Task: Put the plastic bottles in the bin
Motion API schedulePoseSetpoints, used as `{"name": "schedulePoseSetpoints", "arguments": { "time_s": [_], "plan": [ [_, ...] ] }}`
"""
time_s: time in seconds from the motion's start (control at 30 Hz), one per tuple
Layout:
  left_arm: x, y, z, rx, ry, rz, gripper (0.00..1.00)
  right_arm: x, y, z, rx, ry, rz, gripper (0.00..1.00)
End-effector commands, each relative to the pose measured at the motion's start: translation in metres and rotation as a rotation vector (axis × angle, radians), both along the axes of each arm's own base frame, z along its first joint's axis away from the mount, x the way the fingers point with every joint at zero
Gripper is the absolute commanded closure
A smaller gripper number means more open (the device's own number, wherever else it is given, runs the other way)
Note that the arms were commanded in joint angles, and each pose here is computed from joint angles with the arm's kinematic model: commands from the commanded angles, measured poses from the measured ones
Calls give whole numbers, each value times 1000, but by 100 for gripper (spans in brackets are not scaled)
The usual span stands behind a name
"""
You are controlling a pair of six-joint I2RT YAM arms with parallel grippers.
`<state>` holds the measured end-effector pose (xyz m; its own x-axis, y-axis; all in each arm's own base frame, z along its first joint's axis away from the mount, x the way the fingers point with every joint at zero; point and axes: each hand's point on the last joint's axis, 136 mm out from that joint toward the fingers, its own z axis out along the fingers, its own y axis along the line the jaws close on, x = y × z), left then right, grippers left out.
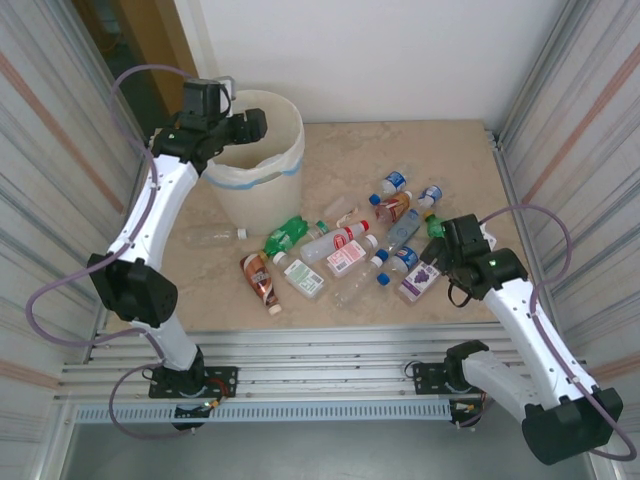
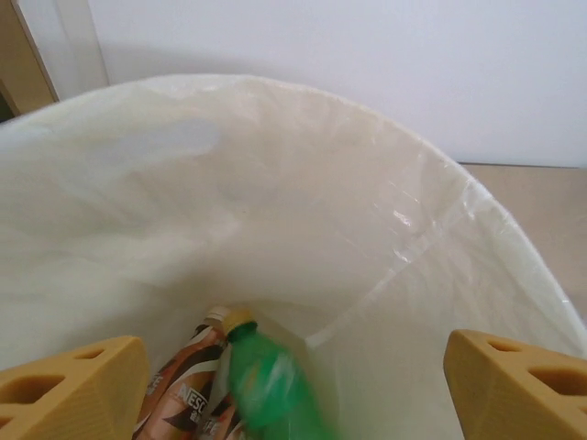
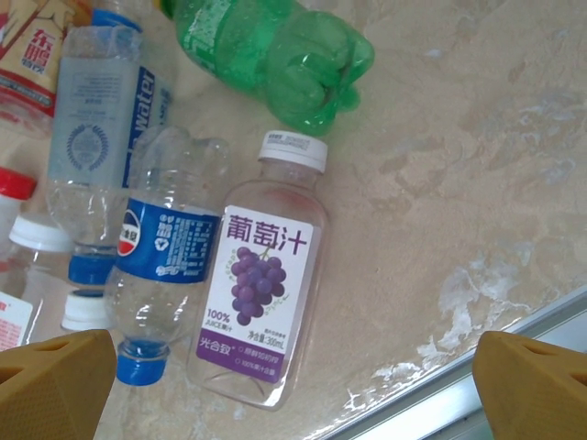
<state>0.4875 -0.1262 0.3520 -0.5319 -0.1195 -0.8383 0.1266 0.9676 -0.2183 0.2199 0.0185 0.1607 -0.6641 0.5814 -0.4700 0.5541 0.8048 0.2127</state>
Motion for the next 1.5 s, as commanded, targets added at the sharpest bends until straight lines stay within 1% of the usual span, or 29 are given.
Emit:
{"name": "schedulePoseSetpoints", "arguments": {
  "time_s": [0.0,0.13,0.23,0.37,0.5,0.57,0.8,0.93,1.03,1.23,1.37,1.47],
  "plan": [
    [-17,2,36,4,-57,-12,16,3,-3,8,-15,-6,22,2],
    [-37,10,62,-33,-97,17,15,6,-8,11,-23,-17,22,2],
    [-55,17,68,-75,-97,55,13,12,-6,13,-15,-21,40,2],
    [-80,34,62,-127,-106,141,12,20,-5,13,-17,-13,61,2],
    [-109,55,46,-173,-105,245,12,25,-8,18,-36,-19,74,2],
    [-122,65,37,-185,-104,293,12,29,-8,12,-36,8,78,2],
    [-168,101,-13,-198,-42,468,12,35,-10,5,-5,15,87,2],
    [-189,119,-53,-192,41,561,11,37,-10,1,-1,31,93,2],
    [-200,127,-86,-223,102,618,9,37,-10,0,1,28,90,2],
    [-195,129,-145,-327,220,668,8,40,-8,1,11,37,99,2],
    [-185,130,-174,-344,289,705,8,38,-10,-1,1,48,93,2],
    [-175,129,-193,-383,319,730,7,38,-11,-3,0,57,96,2]
  ]
}}
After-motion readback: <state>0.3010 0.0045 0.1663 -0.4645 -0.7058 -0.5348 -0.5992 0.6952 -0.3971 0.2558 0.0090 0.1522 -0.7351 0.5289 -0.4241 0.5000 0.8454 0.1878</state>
